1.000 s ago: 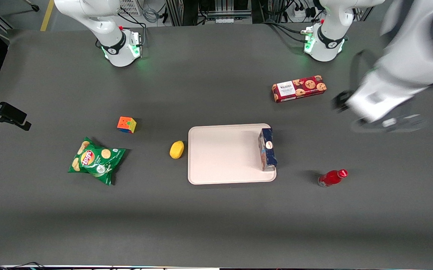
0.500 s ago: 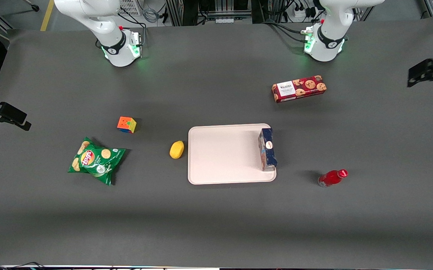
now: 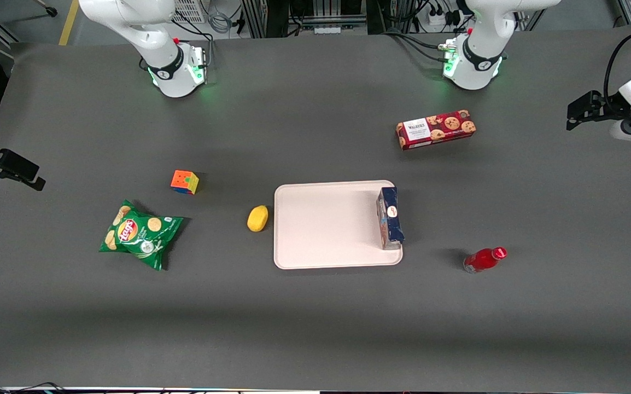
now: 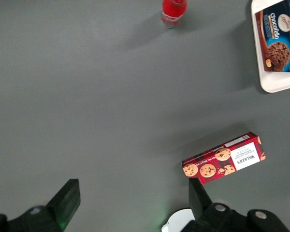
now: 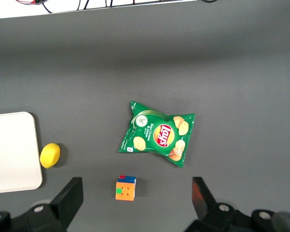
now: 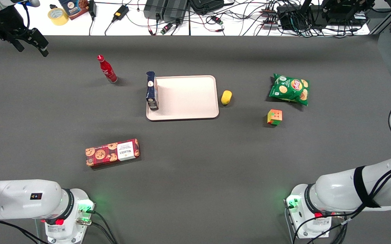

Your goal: Place cookie box on tray

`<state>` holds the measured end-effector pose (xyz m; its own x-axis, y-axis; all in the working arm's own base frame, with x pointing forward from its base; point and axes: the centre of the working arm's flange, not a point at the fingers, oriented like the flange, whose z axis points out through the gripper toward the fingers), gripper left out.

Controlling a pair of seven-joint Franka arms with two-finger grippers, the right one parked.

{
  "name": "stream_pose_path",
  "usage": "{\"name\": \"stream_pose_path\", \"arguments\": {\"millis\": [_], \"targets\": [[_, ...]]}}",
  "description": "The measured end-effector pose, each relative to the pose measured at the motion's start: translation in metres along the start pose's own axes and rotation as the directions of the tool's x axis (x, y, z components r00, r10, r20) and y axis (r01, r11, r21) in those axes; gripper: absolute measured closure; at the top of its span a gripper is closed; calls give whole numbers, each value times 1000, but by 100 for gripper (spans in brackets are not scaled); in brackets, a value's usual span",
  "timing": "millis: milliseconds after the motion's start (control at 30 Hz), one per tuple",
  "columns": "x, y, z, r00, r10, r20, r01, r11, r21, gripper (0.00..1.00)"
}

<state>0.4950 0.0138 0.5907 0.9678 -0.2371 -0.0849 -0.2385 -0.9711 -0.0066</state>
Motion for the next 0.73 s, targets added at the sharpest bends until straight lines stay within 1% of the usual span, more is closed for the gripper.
{"name": "stream_pose_path", "arguments": {"millis": [533,733], "targets": [[-2,-9,-4,1000,-17,-10,17,1000,-1,0],[0,-13,-1,1000,-25,-4,25,1000,-4,0]]}}
